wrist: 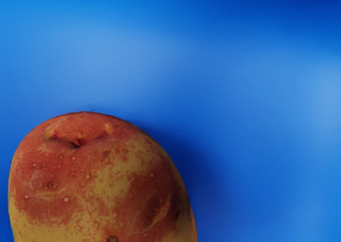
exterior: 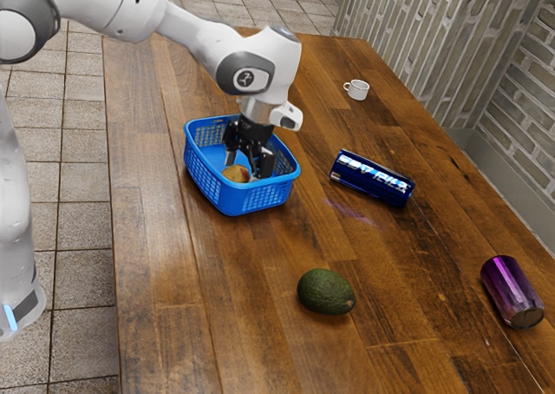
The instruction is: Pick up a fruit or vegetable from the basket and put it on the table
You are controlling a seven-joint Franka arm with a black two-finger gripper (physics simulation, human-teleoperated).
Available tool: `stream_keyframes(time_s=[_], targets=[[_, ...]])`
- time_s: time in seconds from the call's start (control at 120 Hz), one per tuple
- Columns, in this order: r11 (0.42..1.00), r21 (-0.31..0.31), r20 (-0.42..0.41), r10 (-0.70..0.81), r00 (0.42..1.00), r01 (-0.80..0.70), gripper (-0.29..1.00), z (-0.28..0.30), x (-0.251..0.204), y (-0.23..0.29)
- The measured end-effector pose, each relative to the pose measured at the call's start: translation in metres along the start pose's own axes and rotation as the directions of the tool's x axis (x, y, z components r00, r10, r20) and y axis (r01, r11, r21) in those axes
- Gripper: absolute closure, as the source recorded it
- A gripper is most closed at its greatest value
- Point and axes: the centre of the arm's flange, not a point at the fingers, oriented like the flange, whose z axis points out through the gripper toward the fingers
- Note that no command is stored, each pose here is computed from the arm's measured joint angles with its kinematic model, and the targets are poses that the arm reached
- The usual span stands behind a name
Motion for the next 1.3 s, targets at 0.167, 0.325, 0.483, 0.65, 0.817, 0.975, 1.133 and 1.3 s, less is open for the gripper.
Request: stream_keyframes(time_s=[0.167, 0.325, 0.483, 0.65, 0.817, 0.975, 1.133, 1.3], targets=[[1.0, -0.005, 0.004, -0.008, 1.0, 0.008, 0.0, 0.004, 0.002, -0.002], [1.0, -0.006, 0.007, -0.016, 1.0, 0.016, 0.0, 0.011, 0.007, -0.005], [1.0, -0.002, 0.016, -0.018, 1.0, 0.018, 0.0, 0.019, 0.012, -0.006], [1.0, 0.001, 0.027, -0.019, 0.999, 0.019, 0.01, 0.027, 0.015, -0.005], [1.0, -0.001, 0.029, -0.022, 0.999, 0.022, 0.23, 0.029, 0.015, -0.006], [1.0, -0.006, 0.012, -0.025, 1.0, 0.025, 0.37, 0.019, 0.013, -0.005], [0.999, -0.033, -0.105, -0.015, 0.994, 0.012, 0.37, -0.051, -0.002, -0.002], [0.999, -0.038, -0.267, 0.012, 0.964, -0.023, 0.38, -0.18, 0.002, 0.012]])
